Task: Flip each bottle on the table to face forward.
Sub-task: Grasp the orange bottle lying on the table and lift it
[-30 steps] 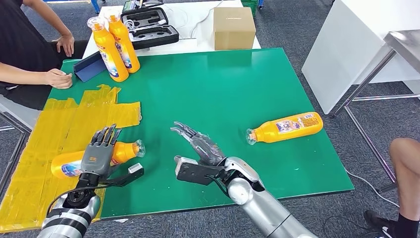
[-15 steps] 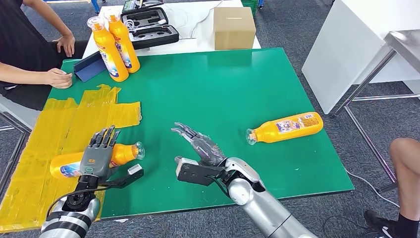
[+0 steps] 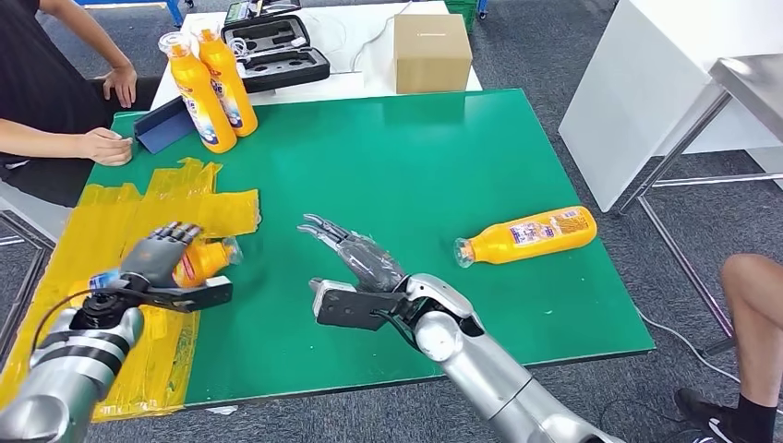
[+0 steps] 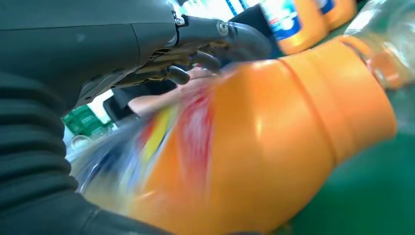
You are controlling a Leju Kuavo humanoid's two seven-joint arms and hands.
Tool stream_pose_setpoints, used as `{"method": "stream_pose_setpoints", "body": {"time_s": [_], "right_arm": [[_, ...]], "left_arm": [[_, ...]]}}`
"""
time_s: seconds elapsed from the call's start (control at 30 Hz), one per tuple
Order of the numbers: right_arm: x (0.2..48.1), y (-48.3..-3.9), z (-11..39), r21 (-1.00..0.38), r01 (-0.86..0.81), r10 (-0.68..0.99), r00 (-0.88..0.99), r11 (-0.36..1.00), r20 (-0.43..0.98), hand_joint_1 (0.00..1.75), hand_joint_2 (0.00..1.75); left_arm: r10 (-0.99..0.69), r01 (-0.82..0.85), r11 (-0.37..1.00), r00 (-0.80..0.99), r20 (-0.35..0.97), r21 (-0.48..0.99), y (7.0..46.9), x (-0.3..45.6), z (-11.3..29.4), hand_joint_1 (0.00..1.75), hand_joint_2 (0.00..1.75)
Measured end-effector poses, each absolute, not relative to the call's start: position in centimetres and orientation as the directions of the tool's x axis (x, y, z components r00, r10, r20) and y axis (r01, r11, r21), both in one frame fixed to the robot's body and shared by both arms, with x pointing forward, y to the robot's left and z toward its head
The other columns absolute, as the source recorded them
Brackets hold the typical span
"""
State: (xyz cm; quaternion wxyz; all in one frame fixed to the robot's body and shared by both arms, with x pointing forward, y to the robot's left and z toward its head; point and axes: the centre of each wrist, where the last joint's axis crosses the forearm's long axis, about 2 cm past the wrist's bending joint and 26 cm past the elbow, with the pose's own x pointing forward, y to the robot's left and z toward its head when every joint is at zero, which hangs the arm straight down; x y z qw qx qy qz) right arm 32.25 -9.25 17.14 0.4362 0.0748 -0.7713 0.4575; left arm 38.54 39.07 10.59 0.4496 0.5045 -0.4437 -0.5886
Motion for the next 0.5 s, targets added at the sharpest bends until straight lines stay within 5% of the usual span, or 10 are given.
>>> {"method": "stream_pose_setpoints", "body": {"time_s": [0.5], "right_arm": [[32.7,-8.6,17.2,-0.649,-0.526,0.290,-0.609,0.550,0.738,0.00,0.00]], "left_arm": [[-0.983,0.080,-0.165,-0.090,-0.158,0.983,40.4,38.6,10.5,0.00,0.00]]}}
